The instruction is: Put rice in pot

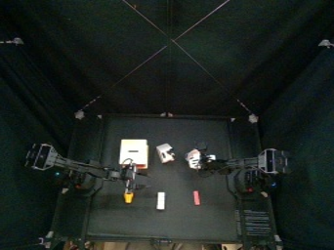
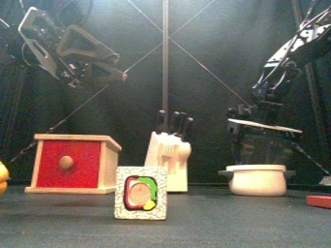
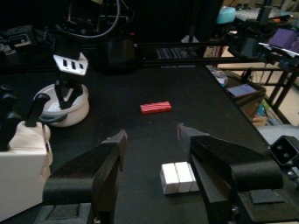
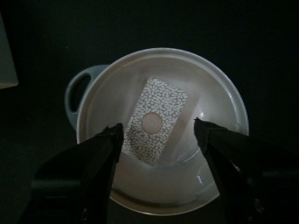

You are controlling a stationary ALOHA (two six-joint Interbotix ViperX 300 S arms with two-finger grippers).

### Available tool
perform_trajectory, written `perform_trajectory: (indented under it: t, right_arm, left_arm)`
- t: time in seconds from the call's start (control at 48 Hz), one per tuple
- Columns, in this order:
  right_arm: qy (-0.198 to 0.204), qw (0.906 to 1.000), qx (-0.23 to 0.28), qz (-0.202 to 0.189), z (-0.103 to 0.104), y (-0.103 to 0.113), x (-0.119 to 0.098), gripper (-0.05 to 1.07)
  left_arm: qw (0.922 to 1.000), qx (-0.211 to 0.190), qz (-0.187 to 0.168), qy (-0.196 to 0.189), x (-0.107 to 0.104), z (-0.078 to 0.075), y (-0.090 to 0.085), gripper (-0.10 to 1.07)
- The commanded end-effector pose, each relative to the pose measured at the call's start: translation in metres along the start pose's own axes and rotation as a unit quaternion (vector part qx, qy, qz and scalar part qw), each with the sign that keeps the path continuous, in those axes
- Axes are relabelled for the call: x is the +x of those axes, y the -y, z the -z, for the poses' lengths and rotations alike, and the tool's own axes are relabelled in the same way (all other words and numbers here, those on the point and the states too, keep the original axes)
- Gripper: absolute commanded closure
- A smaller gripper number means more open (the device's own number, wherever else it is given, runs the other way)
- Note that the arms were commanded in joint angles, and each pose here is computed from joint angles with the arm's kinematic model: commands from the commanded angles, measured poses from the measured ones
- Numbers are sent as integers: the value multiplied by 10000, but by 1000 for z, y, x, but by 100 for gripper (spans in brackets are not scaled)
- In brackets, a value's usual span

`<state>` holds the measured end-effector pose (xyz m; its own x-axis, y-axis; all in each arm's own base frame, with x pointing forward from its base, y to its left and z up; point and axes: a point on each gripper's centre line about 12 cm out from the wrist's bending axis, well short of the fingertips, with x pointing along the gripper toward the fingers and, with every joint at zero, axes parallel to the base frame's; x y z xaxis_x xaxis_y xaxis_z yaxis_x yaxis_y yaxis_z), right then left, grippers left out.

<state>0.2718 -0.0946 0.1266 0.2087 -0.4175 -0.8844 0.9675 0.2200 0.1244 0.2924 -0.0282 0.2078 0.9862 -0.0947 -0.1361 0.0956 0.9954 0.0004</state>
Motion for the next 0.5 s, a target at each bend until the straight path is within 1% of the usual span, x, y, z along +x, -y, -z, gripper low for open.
perform_trajectory:
  t: [0.0,0.479]
  right_arm:
    - [69,9999,62,-113,-6,-5,-5,7]
    - [55,9999,104,-112,-6,-5,-5,7]
  left_arm:
    - [9999,-1,-20,130,3,-8,-1,11]
    - [9999,-8,-20,138,3,-8,-1,11]
